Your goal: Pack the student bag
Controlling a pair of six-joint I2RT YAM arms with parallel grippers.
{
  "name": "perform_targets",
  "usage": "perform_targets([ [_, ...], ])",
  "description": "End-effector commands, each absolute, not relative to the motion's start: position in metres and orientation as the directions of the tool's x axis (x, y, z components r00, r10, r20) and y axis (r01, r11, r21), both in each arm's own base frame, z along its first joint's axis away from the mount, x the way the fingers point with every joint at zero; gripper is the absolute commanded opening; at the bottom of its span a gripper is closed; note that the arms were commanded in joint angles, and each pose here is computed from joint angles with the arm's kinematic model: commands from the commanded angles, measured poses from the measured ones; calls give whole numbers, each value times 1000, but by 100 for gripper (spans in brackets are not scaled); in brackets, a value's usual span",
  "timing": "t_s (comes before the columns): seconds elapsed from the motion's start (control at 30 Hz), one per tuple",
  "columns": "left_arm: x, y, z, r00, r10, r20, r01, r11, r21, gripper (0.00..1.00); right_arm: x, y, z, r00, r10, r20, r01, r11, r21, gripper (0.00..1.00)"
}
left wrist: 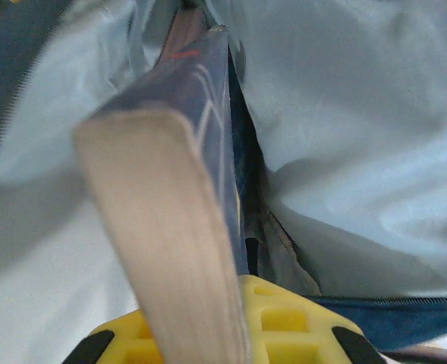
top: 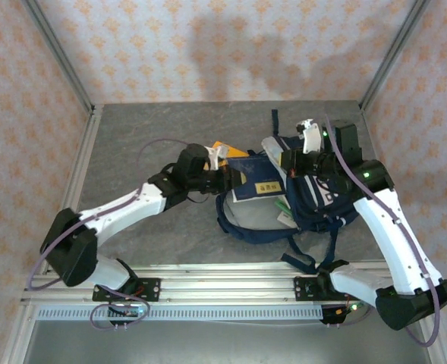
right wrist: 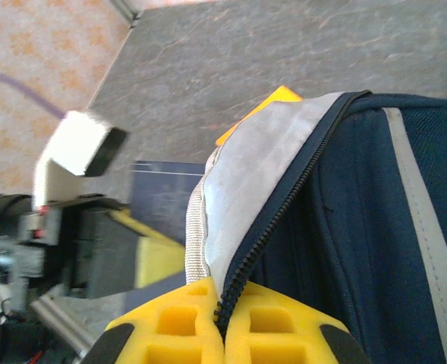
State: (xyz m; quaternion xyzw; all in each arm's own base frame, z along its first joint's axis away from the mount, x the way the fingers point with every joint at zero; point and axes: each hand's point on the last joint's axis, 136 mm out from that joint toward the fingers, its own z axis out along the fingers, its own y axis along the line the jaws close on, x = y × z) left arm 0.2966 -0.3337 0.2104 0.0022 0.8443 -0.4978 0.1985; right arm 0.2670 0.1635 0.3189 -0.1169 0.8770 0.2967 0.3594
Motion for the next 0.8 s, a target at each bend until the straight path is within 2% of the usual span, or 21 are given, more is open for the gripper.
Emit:
perform_targets([
  [0.0, 305, -363, 265, -894, -217, -392, 304, 348, -887, 0, 271, 179, 367, -594, 51, -803, -551, 702, 452, 0],
  [0.53, 303, -368, 274, -898, -211, -385, 293, 366, -883, 0, 276, 178, 364, -590, 85, -803, -537, 701, 469, 0],
  [0.77, 311, -405, 243, -928, -191, -320, 230, 381, -895, 0, 285, 181, 366, -592, 152, -791, -516, 683, 517, 0],
])
